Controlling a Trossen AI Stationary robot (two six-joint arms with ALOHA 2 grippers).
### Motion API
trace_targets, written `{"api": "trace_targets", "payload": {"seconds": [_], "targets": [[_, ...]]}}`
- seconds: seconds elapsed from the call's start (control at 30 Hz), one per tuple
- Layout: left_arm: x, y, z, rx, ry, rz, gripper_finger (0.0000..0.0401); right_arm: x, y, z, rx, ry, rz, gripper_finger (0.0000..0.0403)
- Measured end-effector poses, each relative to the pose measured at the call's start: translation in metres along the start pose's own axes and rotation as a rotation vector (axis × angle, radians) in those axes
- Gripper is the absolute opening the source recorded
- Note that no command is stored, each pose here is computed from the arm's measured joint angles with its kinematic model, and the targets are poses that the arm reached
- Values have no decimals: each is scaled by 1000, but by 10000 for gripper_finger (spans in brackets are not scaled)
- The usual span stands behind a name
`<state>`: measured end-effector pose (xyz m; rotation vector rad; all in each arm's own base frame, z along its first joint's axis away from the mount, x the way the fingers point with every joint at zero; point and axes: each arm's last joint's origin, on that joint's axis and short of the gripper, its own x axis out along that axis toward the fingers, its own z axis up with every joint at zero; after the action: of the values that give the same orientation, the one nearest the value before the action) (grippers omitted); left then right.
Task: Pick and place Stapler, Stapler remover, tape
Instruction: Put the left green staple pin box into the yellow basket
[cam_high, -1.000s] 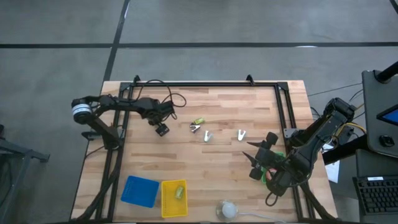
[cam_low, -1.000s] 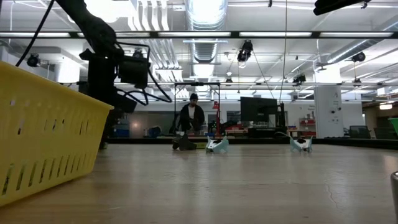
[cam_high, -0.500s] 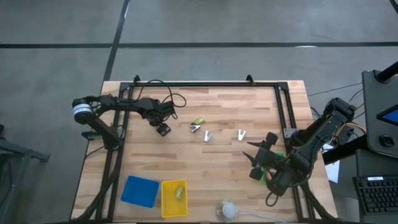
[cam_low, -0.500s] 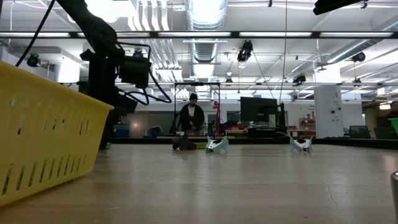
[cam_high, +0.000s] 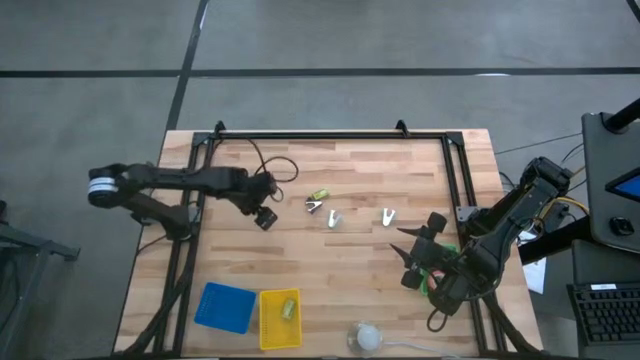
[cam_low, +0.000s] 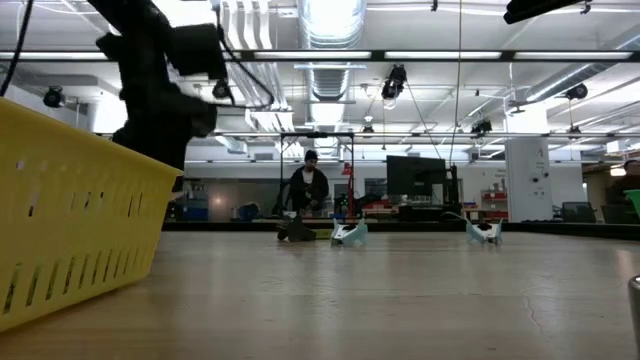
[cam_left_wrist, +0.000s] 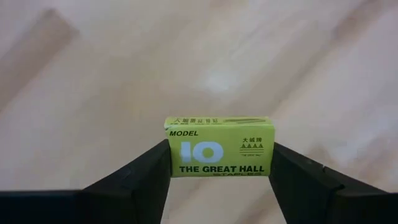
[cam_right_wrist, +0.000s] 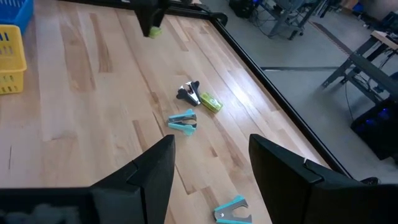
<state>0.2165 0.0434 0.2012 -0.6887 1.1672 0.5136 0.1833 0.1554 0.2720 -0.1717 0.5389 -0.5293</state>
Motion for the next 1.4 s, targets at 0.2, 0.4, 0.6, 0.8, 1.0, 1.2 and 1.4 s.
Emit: {"api": "trace_targets", "payload": {"seconds": [0.2,0.4,0.6,0.8,1.0,1.2,1.4], "targets": [[-13,-45,-31,45,-13,-189,246,0,0,0,0,0,0,201],[-20,-95,-66,88,-44,-413,246,0,0,0,-1,-6,-5,201],[-27,-136,-93,132,-128,-626,246,1,-1,1,1,-5,-10,201],[-27,-160,-116,195,-127,-632,246,1,-1,1,7,-5,-10,201],[-13,-180,-131,247,-86,-576,246,1,-1,1,6,-5,-10,201],[6,-187,-139,290,34,-438,246,1,-1,0,5,-4,-9,201],[14,-197,-147,299,168,-431,246,1,-1,0,5,0,-7,201]]}}
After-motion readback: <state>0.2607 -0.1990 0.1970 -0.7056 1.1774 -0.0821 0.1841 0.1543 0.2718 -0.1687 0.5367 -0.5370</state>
